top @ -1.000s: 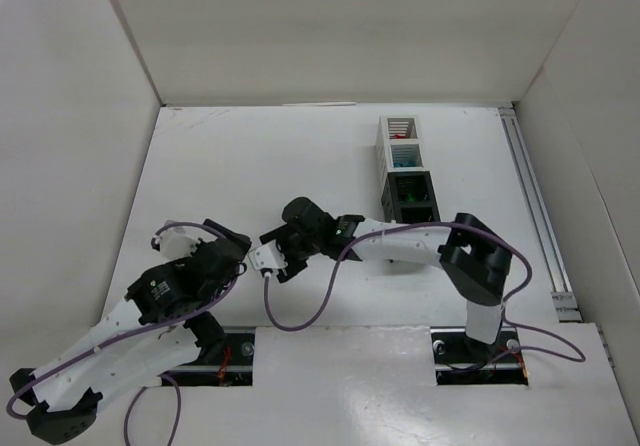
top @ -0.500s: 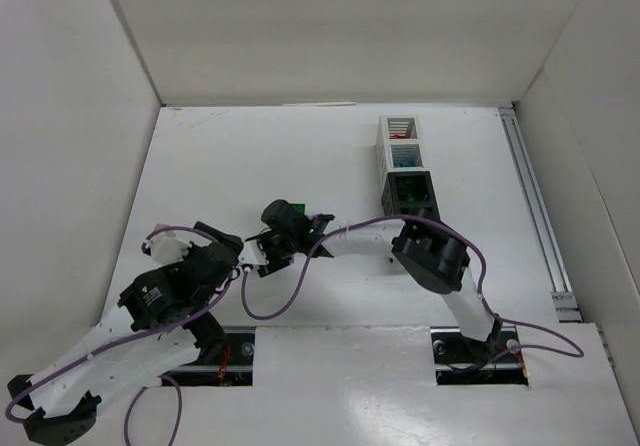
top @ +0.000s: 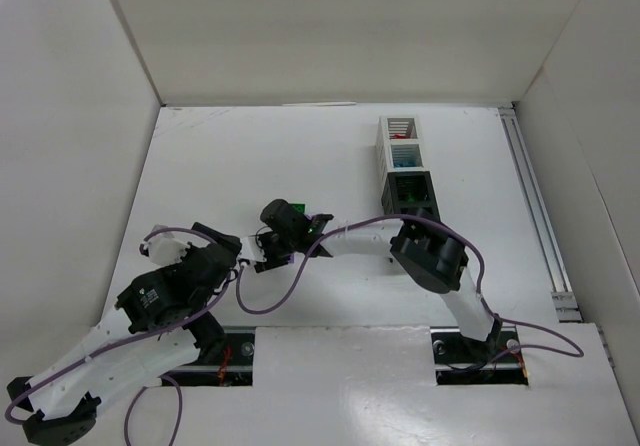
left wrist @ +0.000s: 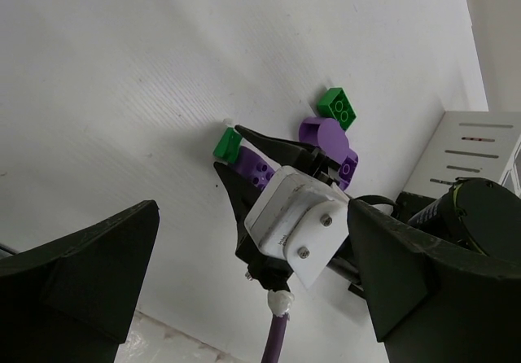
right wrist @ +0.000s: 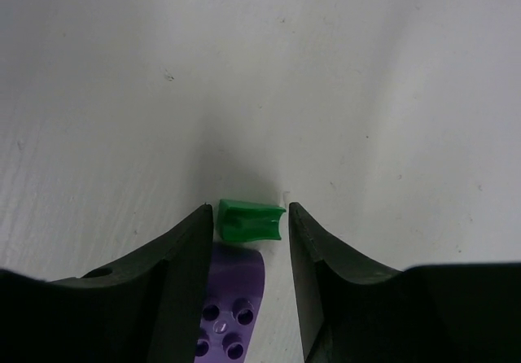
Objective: Sort the legos into containers by color
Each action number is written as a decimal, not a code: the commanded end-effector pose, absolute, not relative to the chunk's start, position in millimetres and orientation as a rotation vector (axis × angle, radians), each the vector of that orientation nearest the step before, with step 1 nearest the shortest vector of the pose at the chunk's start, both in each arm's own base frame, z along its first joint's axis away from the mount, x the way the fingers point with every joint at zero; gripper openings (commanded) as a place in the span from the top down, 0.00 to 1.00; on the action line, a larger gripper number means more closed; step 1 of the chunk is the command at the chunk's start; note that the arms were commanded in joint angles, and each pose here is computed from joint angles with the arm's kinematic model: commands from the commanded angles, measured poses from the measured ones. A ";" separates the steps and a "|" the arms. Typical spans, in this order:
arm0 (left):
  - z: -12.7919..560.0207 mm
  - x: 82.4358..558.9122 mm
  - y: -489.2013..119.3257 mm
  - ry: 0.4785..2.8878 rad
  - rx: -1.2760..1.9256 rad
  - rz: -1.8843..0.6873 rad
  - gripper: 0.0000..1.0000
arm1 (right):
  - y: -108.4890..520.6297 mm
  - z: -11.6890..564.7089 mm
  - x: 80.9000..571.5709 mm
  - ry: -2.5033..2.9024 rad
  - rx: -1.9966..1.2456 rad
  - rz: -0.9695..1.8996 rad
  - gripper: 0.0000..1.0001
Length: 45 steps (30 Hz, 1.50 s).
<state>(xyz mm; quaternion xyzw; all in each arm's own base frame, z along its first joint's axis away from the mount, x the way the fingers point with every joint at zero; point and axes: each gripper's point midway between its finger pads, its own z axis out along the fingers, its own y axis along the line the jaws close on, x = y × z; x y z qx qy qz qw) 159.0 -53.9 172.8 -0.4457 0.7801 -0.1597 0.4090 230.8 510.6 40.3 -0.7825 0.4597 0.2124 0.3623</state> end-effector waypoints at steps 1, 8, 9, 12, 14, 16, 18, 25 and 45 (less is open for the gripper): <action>181.3 161.4 -46.9 1.924 -1.134 -0.388 0.00 | 514.2 37.1 226.6 1.193 -1.988 0.607 0.53; 181.3 161.4 -46.9 1.923 -1.134 -0.388 0.00 | 514.3 23.1 223.4 1.236 -1.985 0.637 0.59; 181.3 161.4 -46.9 1.923 -1.134 -0.388 0.00 | 514.1 23.0 223.0 1.249 -1.979 0.643 0.61; 181.3 161.4 -46.9 1.923 -1.134 -0.388 0.00 | 515.6 24.3 223.4 1.252 -1.968 0.647 0.71; 181.3 161.4 -46.9 1.923 -1.134 -0.388 0.00 | 513.8 25.8 222.5 1.252 -1.968 0.647 0.75; 181.3 161.4 -46.9 1.923 -1.134 -0.388 0.00 | 516.9 31.3 221.2 1.235 -1.949 0.666 0.81; 181.3 161.4 -46.9 1.923 -1.134 -0.388 0.00 | 518.2 42.8 218.5 1.221 -1.930 0.689 0.84; 183.1 161.7 -45.2 1.910 -1.136 -0.393 0.00 | 512.0 98.1 218.8 1.136 -1.852 0.688 0.92; 179.9 161.4 -44.8 1.915 -1.133 -0.383 0.00 | 505.8 73.2 234.9 1.505 -1.634 0.687 0.32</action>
